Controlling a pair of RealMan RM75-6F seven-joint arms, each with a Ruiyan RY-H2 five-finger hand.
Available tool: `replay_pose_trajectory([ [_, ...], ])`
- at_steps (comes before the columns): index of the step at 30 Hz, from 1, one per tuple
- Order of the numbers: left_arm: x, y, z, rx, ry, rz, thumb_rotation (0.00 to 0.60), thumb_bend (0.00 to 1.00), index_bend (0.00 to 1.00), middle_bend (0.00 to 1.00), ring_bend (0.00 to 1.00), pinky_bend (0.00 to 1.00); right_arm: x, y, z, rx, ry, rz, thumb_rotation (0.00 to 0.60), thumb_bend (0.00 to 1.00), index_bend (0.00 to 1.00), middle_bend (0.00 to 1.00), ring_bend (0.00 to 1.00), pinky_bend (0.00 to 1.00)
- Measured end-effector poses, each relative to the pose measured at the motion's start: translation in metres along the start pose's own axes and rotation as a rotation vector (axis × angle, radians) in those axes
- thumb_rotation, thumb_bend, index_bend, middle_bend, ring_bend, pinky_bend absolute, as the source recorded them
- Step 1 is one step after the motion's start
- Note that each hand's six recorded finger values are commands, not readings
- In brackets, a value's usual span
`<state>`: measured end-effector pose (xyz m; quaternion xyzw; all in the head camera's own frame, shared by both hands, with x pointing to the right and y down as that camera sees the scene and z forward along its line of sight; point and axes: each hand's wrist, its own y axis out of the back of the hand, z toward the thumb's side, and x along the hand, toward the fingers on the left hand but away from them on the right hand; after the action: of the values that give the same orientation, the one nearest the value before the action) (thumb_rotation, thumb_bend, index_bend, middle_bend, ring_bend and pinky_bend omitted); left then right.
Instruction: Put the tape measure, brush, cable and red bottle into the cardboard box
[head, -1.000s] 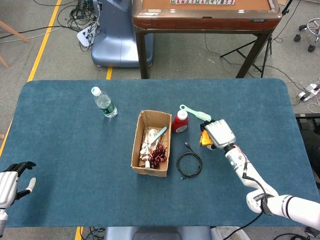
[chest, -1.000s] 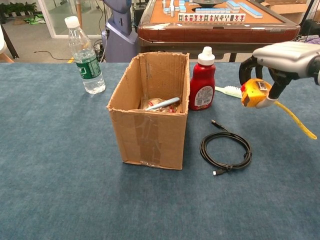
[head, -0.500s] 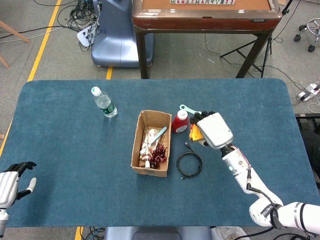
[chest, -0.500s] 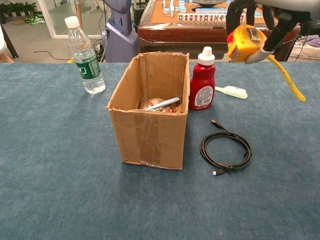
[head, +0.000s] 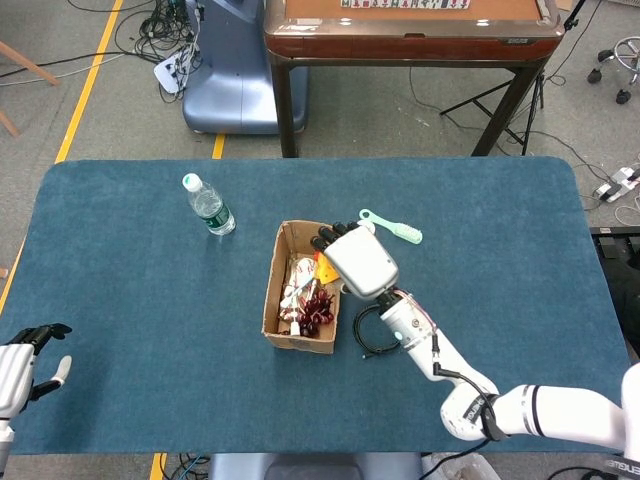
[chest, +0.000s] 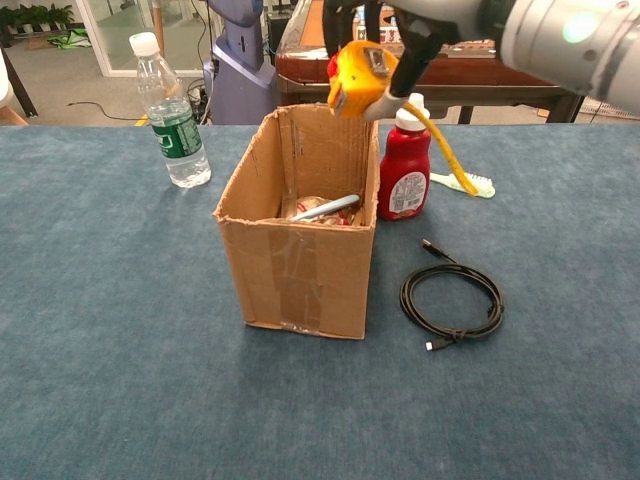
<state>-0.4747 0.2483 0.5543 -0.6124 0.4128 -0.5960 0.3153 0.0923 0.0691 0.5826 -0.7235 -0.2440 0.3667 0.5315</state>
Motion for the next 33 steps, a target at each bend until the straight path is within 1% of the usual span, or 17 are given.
replay_pose_trajectory([
  [5,-0.001,0.000,0.000,-0.005,-0.001,-0.004,0.600,0.35,0.34,0.41,0.35,0.55,-0.016,-0.014,0.020,-0.010,0.027,-0.005,0.600,0.26,0.42,0.50,0.44,0.57],
  [6,-0.001,0.001,0.000,-0.007,-0.001,-0.003,0.600,0.35,0.34,0.41,0.35,0.55,-0.019,-0.017,0.024,-0.011,0.031,-0.006,0.600,0.25,0.42,0.49,0.43,0.57],
  [8,-0.001,0.001,0.000,-0.010,-0.002,-0.002,0.600,0.35,0.34,0.41,0.35,0.55,-0.024,-0.022,0.032,-0.021,0.043,-0.010,0.600,0.21,0.42,0.46,0.39,0.57],
  [9,-0.001,0.002,0.000,-0.011,-0.002,-0.003,0.600,0.35,0.34,0.41,0.35,0.55,-0.025,-0.023,0.034,-0.027,0.048,-0.011,0.600,0.17,0.40,0.43,0.37,0.57],
  [11,-0.002,0.002,0.000,-0.012,-0.003,-0.004,0.600,0.35,0.34,0.41,0.35,0.55,-0.028,-0.026,0.039,-0.044,0.060,-0.012,0.600,0.07,0.31,0.37,0.32,0.55],
  [13,-0.002,0.002,0.000,-0.013,-0.003,-0.005,0.600,0.35,0.34,0.41,0.35,0.55,-0.030,-0.031,0.045,-0.061,0.075,-0.005,0.600,0.01,0.23,0.34,0.29,0.52],
  [16,-0.002,0.002,0.000,-0.012,-0.002,-0.006,0.600,0.35,0.34,0.41,0.35,0.55,-0.030,-0.035,0.047,-0.065,0.087,0.015,0.600,0.00,0.15,0.29,0.26,0.50],
  [19,-0.002,0.001,-0.001,-0.010,-0.001,-0.008,0.600,0.35,0.34,0.41,0.35,0.55,-0.029,-0.037,0.045,-0.059,0.085,0.028,0.600,0.00,0.12,0.24,0.23,0.47],
  [22,-0.002,0.000,-0.001,-0.006,-0.001,-0.012,0.600,0.35,0.34,0.41,0.35,0.55,-0.026,-0.036,0.041,-0.056,0.081,0.036,0.600,0.00,0.11,0.21,0.21,0.47],
  [25,-0.002,0.000,-0.001,-0.003,0.002,-0.011,0.600,0.35,0.34,0.41,0.35,0.55,-0.023,-0.032,0.035,-0.051,0.073,0.031,0.600,0.00,0.11,0.20,0.21,0.47],
  [29,-0.001,-0.001,-0.002,-0.001,0.004,-0.012,0.600,0.35,0.34,0.41,0.35,0.55,-0.016,-0.020,0.024,-0.034,0.053,-0.004,0.600,0.00,0.11,0.20,0.21,0.47],
  [33,-0.001,-0.001,-0.002,0.001,0.007,-0.014,0.600,0.35,0.34,0.41,0.35,0.55,-0.006,-0.002,0.004,-0.010,0.013,-0.047,0.600,0.00,0.11,0.20,0.21,0.47],
])
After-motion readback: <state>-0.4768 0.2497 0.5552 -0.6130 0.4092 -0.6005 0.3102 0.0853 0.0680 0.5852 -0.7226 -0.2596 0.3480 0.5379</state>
